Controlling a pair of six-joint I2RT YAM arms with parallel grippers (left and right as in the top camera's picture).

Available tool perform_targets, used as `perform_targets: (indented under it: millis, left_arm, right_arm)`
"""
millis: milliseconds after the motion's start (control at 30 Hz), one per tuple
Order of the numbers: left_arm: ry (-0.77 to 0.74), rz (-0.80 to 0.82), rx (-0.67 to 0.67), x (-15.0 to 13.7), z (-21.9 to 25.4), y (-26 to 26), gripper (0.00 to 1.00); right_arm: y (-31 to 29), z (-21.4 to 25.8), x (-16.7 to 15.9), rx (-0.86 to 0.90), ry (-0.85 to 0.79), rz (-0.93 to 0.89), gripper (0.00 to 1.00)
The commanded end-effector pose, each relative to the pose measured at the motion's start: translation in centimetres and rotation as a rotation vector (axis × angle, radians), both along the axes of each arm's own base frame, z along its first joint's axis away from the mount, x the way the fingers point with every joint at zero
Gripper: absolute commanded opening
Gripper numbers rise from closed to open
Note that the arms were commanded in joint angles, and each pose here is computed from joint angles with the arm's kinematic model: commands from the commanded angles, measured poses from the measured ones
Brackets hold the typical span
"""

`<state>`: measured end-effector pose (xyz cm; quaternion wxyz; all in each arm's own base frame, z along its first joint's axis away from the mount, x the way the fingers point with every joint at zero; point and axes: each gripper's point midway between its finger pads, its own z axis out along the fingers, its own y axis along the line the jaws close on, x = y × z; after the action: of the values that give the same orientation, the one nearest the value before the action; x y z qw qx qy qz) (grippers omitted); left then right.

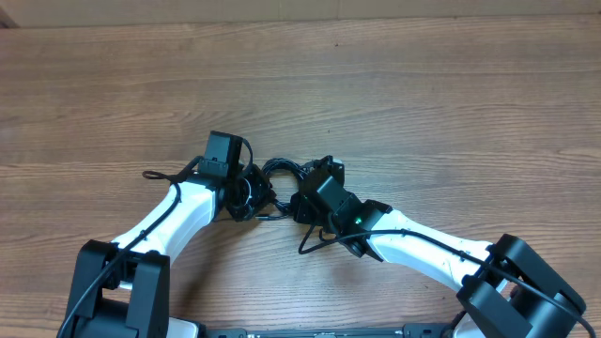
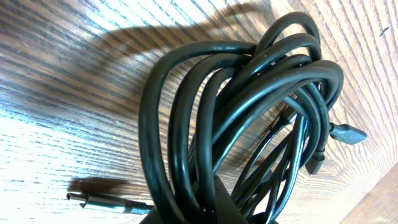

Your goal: Untangle cables

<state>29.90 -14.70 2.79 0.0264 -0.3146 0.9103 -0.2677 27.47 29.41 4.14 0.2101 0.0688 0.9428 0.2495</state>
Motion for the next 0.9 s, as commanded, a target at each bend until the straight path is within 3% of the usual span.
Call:
perform_targets:
  millis: [0,100,200,600,867]
  left_arm:
    - [-0.02,-0.062,-0.058,-0.1,0.8,-1.3,0.04]
    - [-0.045,-0.11,-0.123,0.0,1.6,-2.4,0.04]
    - [-0.058,-0.112,-0.138,0.2,2.0,-2.6,0.04]
    - [0.099,0.041,-0.501,0.3,6.1,-2.0,0.04]
    - [0.205,0.054,-0.752,-0.3,9.6,-2.1,0.04]
  right_arm:
    - [-0.1,-0.9,0.0,-0.026,0.002,0.003,0.23]
    - [0.0,-1.4,0.0,-0.023,0.014,0.0,0.17]
    - [-0.1,-1.5,-0.1,-0.027,0.017,0.0,0.04]
    - [-1.5,-2.1,0.0,-0.052,0.056,-0.114,0.04]
    - [-3.1,-2.5,0.5,-0.058,0.092,-0.199,0.04]
